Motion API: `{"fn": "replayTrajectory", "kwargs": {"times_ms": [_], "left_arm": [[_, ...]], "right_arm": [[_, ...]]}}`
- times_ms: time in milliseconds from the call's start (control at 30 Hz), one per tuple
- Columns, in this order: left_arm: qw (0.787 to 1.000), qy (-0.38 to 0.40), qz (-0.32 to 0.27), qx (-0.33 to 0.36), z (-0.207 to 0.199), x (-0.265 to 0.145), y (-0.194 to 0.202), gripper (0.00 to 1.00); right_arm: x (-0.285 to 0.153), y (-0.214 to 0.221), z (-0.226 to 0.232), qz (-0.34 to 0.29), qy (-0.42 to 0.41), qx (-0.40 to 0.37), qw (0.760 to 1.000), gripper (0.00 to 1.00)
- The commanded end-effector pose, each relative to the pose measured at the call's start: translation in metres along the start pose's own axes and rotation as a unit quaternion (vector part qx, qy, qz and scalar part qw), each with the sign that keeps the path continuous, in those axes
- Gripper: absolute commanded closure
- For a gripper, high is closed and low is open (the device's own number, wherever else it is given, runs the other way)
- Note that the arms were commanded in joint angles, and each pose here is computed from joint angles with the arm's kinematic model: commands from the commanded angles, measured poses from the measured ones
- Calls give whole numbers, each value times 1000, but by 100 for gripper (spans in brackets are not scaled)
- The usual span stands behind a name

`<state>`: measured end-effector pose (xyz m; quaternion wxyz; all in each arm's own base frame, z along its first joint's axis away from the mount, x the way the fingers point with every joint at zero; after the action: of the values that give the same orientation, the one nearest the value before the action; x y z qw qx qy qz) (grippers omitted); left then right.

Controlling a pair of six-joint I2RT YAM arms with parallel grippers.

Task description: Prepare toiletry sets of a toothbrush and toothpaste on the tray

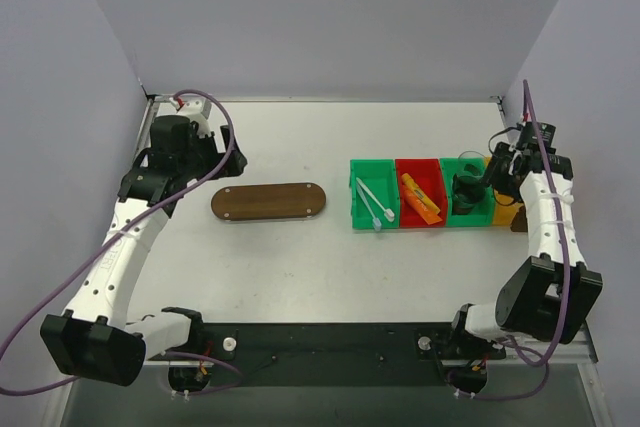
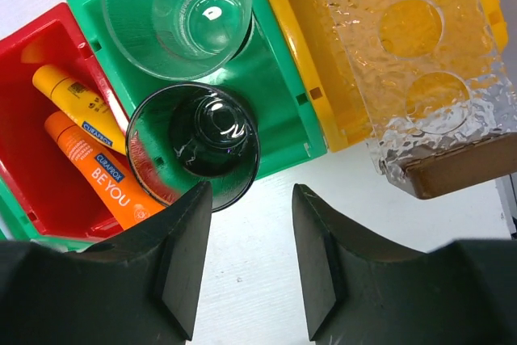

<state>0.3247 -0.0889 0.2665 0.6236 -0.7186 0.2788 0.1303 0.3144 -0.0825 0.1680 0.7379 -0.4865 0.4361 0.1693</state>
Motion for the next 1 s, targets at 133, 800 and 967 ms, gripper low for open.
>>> {"fn": "replayTrajectory", "kwargs": {"times_ms": [133,800,967], "left_arm": [[998,40,-44,16,-18,4,-32,6],[996,77,-37,11,-29,3,-22,6],[996,77,-40,9,-30,1,-23,6]], "right_arm": [[24,9,-2,48,-25,-29,998,66],[61,17,-8,78,-24,-64,995,90],[56,16,-6,75,-33,-69,994,100]]}}
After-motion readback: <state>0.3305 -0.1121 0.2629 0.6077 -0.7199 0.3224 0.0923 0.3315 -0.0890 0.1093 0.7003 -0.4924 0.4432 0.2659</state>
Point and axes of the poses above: each gripper's point midway between its finger pads, its own x axis out along the fingers, its own z axis along the line the jaws close on, y = z × x, the point moved 1 cm from there along -x, back along the fingers, and after that the axes turned 8 degrees about x, right-handed, at the moved point
